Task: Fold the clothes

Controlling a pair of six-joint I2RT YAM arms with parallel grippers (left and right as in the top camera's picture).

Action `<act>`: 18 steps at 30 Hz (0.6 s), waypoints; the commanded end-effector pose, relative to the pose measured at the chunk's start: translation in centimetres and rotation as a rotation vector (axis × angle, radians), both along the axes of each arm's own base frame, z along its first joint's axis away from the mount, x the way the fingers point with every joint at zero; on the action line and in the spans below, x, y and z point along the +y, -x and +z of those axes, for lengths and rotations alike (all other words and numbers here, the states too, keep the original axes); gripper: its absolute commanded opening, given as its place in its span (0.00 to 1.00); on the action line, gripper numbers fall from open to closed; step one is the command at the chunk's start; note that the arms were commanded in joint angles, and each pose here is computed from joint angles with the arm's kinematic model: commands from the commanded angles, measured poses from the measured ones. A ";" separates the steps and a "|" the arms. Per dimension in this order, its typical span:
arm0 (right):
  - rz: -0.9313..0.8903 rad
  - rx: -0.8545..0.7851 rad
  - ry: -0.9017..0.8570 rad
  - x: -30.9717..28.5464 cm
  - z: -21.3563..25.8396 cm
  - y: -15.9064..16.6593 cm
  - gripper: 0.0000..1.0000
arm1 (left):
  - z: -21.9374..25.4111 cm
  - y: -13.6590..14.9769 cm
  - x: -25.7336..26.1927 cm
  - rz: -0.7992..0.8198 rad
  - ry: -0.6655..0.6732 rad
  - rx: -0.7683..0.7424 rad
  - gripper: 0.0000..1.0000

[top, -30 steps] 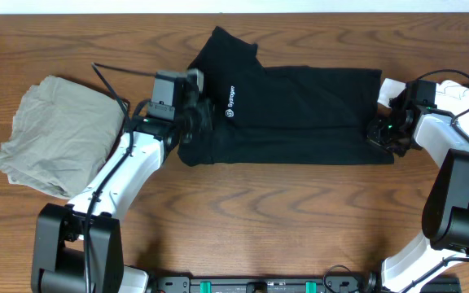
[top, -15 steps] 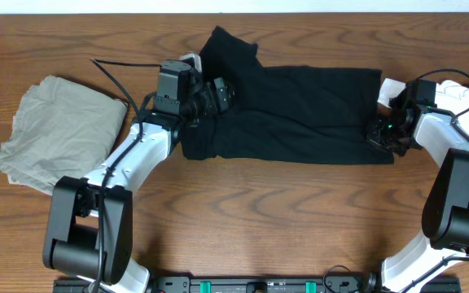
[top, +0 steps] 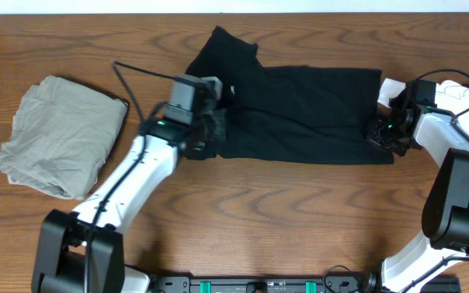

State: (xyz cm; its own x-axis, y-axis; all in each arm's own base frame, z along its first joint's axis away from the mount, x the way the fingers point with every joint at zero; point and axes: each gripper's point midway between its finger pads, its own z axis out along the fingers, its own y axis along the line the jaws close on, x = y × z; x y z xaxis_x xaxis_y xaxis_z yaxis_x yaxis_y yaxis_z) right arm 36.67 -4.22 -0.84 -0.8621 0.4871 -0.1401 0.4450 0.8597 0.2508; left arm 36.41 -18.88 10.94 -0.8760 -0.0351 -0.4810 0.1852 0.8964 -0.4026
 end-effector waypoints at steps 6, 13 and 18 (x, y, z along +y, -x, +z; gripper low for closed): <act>0.020 0.215 -0.001 0.8 -5.6 5.1 0.05 | -6.1 -0.7 0.4 -0.016 -0.266 0.001 0.06; 0.024 0.215 -0.001 0.8 -5.6 5.1 0.05 | -9.4 -2.9 0.5 -0.015 -0.274 -0.019 0.06; 0.024 0.218 -0.001 0.8 -5.6 5.2 0.05 | -8.4 -5.2 -0.5 -0.009 -0.236 -0.126 0.06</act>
